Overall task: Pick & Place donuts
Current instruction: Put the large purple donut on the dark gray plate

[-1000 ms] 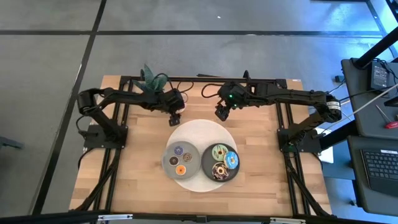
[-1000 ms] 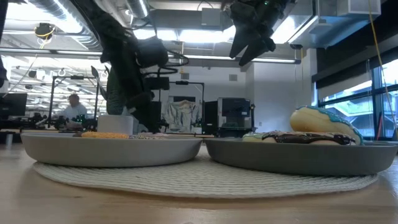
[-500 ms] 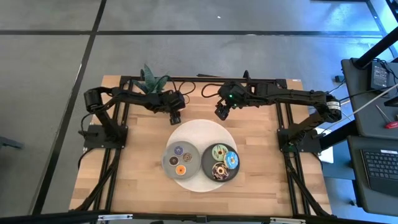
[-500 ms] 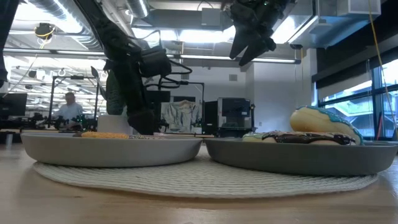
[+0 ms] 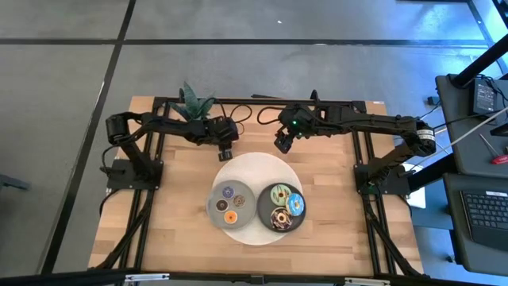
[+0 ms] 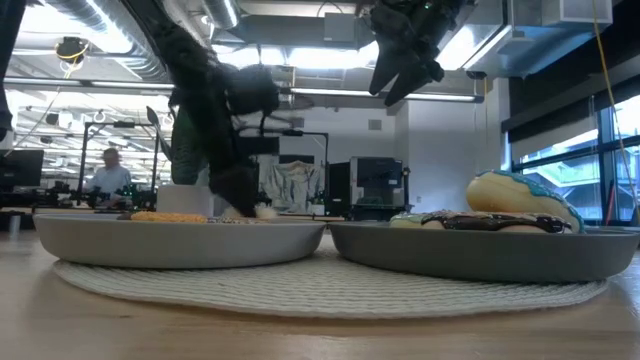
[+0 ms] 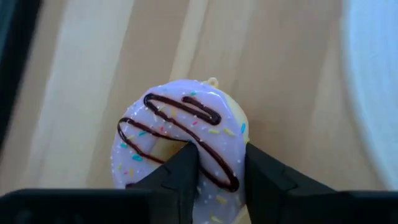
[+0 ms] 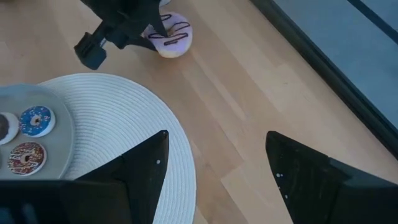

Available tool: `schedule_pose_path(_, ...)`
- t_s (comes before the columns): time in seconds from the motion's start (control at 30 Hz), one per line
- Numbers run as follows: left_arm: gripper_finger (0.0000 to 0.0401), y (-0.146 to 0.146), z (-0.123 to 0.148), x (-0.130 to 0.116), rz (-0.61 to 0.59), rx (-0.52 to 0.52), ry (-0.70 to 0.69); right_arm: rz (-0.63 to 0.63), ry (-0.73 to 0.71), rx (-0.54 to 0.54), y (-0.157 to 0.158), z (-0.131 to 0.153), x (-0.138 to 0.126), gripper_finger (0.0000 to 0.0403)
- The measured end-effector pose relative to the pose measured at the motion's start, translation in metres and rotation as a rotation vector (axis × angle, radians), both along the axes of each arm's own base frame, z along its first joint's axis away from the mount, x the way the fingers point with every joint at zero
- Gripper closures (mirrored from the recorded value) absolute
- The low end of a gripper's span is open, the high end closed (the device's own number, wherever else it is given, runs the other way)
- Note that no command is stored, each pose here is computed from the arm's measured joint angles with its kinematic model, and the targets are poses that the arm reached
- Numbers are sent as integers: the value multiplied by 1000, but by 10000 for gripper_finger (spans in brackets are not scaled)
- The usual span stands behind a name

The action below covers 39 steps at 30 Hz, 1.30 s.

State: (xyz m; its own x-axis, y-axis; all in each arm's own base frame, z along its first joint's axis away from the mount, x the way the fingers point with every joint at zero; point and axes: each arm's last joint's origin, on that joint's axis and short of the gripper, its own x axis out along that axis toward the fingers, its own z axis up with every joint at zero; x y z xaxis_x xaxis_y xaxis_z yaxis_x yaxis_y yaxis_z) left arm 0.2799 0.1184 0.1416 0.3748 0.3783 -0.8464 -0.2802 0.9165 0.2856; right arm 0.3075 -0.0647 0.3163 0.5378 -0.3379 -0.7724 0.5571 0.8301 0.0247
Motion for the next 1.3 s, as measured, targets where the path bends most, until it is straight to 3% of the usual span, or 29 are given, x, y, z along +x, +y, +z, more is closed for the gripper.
schedule_pose_path(0.37,308,-41,63,36,-300,124,-159,30,58,12,1,-3,-4,134)
schedule_pose_path(0.53,307,-69,86,50,-375,133,-245,-39,109,112,4,-7,-12,134)
schedule_pose_path(0.87,309,-128,91,56,-608,224,-221,-141,10,358,9,-6,-9,134)
schedule_pose_path(0.97,310,-141,91,55,-648,270,-205,-91,-21,390,17,-4,-4,134)
schedule_pose_path(1.3,309,-163,92,53,-673,318,-204,4,-167,325,46,2,16,134)
